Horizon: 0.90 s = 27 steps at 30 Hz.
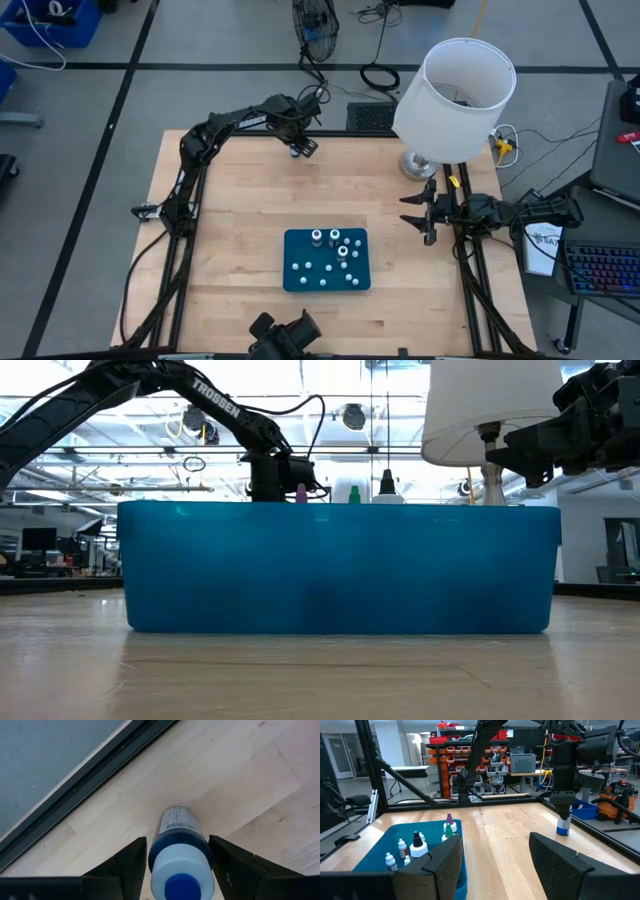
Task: Pick & Place food coloring
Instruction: Put the large blue food coloring bottle into the blue bin
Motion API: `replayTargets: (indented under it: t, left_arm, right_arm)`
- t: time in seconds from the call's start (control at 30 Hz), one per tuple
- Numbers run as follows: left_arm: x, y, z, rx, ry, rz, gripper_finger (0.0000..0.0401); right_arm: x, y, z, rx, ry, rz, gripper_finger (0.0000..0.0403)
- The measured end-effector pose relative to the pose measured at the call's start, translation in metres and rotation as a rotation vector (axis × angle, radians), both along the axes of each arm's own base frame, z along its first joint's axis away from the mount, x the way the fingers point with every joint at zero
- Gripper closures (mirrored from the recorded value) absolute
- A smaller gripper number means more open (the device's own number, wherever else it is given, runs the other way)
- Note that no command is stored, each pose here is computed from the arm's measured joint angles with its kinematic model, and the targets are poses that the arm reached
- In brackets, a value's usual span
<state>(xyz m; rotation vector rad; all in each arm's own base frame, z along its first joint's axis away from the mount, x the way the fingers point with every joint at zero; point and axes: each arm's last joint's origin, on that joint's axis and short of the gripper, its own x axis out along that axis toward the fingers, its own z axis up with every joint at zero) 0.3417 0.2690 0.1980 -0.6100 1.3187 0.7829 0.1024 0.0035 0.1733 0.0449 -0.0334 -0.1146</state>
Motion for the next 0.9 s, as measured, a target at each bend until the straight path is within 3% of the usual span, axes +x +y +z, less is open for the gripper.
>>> replayTargets:
  t: [0.13,0.3,0.5,0.7,0.9]
  left_arm:
    - [-0.002,-0.001,0.000,-0.009,0.023,-0.046,0.0196]
    - [-0.003,-0.003,0.000,-0.018,0.055,-0.088,0.0269]
    - [-0.003,-0.017,0.021,-0.015,0.032,-0.138,0.0269]
    - [-0.007,-0.070,0.081,0.028,-0.011,-0.246,0.0269]
    - [-0.020,-0.165,0.146,0.054,-0.102,-0.348,0.0269]
  right_arm:
    - [0.000,0.000,0.000,0.000,0.000,0.000,0.0184]
    - [0.000,0.000,0.000,0.000,0.000,0.000,0.0182]
    - [0.000,0.000,0.000,0.000,0.000,0.000,0.0185]
    - [0.000,0.000,0.000,0.000,0.001,0.000,0.0182]
    - [0.000,0.000,0.000,0.000,0.000,0.000,0.0185]
